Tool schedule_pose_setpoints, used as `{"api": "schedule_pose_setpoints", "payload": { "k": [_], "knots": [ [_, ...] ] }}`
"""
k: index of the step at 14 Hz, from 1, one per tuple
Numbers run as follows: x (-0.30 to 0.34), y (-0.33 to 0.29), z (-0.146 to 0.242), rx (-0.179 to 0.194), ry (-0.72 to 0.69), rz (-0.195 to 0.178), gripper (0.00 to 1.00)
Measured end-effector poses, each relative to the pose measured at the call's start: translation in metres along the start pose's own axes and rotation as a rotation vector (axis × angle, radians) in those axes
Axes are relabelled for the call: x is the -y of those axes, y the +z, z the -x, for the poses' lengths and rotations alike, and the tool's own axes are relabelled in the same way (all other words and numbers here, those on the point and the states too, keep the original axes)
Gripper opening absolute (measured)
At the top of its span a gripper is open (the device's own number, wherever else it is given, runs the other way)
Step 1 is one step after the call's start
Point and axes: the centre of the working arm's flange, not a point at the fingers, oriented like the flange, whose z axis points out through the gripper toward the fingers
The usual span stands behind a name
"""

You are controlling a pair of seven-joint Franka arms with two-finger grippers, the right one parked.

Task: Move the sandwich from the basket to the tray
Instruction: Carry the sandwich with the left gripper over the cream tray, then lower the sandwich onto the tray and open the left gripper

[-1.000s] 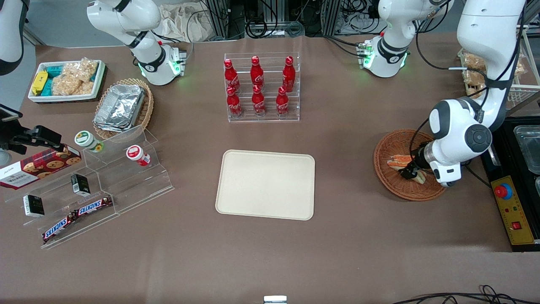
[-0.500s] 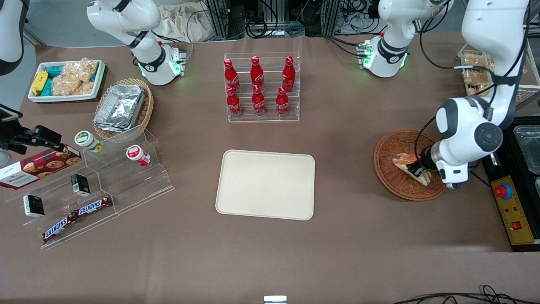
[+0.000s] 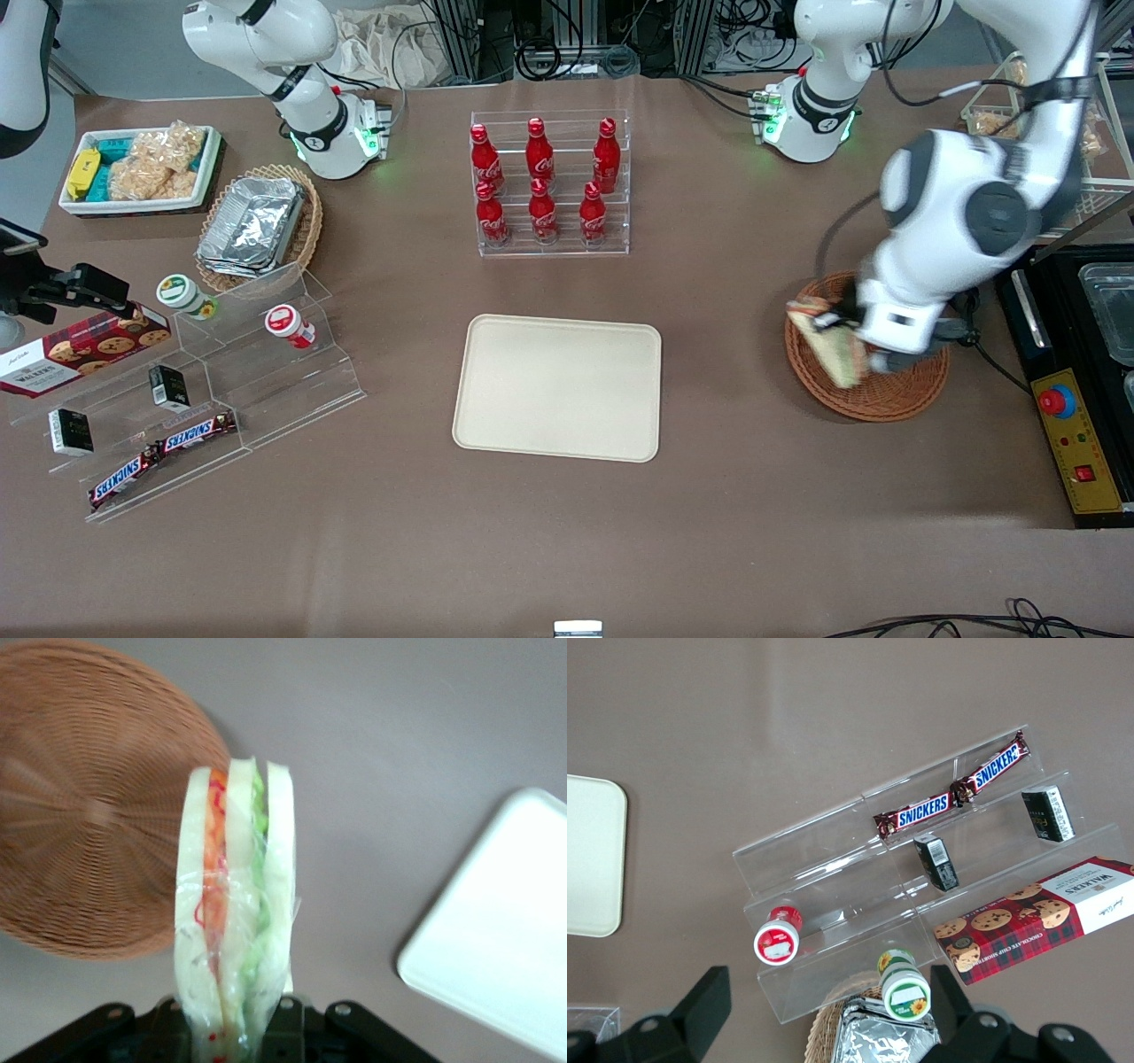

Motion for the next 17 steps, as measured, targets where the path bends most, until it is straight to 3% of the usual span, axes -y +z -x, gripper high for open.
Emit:
{"api": "schedule_pose_setpoints", "payload": {
  "k": [2,3,7,10,16,17],
  "knots": [
    [-0.049,0.008,0.042,-0.002,0.122,-0.006,0.2],
    [-0.068,0.012,0.055,-0.02,0.17,0.005,0.2],
    [-0.131,0.06,0.077,-0.144,0.354,0.116,0.2],
    [-0.157,0.115,0.082,-0.163,0.436,0.186,0.2],
    [-0.18,0.173,0.063,-0.168,0.539,0.162,0.17],
    [-0.18,0.177,0.061,-0.161,0.516,0.163,0.24]
  ]
}}
